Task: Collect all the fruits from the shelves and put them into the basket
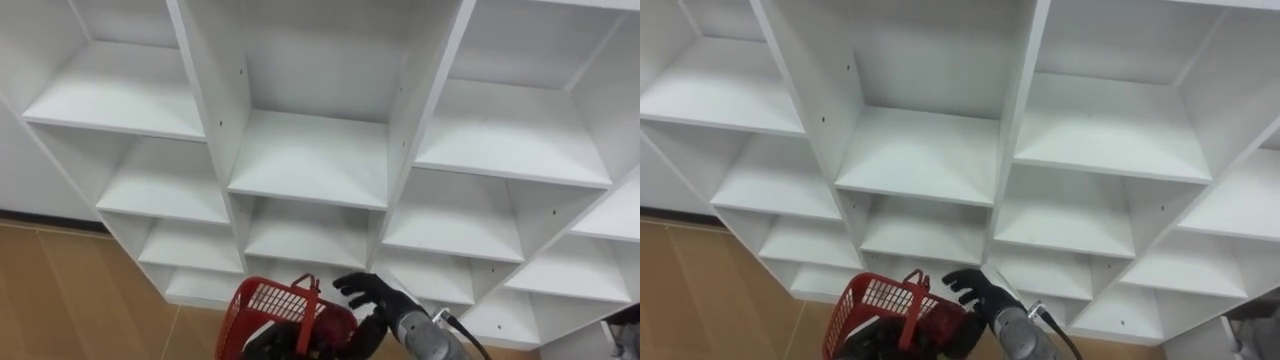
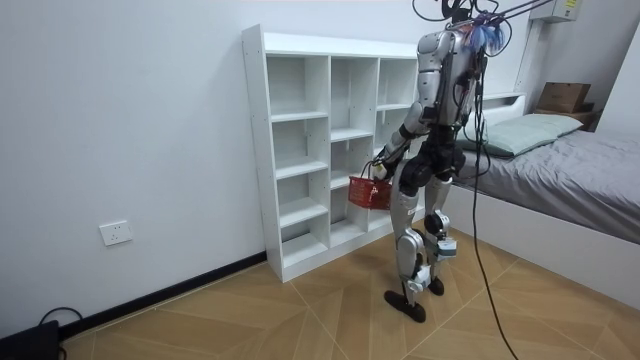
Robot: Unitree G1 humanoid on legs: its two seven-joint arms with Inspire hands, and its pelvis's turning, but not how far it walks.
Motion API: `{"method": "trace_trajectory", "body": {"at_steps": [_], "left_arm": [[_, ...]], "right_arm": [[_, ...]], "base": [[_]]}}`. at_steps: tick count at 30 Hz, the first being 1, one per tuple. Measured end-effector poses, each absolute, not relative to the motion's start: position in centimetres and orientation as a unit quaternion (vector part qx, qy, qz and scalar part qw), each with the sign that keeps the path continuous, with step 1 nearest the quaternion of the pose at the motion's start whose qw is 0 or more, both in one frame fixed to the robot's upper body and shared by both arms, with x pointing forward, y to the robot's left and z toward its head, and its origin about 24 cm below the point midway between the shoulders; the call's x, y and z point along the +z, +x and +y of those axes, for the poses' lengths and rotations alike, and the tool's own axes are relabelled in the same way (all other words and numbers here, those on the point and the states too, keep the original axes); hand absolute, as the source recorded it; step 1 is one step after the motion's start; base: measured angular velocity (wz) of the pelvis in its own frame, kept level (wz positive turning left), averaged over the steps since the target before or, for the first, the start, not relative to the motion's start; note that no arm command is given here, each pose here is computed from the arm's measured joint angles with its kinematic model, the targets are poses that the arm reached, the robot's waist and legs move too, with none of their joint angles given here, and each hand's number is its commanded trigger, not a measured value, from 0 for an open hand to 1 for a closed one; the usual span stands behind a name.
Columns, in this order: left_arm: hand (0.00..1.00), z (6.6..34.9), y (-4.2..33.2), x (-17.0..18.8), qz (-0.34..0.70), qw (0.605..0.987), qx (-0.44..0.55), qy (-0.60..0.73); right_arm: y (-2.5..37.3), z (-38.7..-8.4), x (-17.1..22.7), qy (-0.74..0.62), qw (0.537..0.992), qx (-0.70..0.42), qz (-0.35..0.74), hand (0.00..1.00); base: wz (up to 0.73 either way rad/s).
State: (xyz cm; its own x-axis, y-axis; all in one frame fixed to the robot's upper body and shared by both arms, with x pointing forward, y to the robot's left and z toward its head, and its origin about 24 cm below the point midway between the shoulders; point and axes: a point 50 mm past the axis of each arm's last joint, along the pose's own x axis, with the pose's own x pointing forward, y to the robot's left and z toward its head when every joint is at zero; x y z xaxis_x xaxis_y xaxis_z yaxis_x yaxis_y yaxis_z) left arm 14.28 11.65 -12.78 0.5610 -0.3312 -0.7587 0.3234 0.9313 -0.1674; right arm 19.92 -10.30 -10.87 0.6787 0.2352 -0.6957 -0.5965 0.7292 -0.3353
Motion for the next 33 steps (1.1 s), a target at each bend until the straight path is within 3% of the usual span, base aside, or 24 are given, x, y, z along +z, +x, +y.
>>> {"method": "trace_trajectory", "body": {"at_steps": [33], "left_arm": [[1.00, 12.04, 14.24, -12.88, 0.433, 0.885, -0.171, 0.000]], "right_arm": [[20.45, -10.95, -10.48, -0.261, 0.880, 0.232, 0.321, 0.00]], "base": [[0.00]]}}
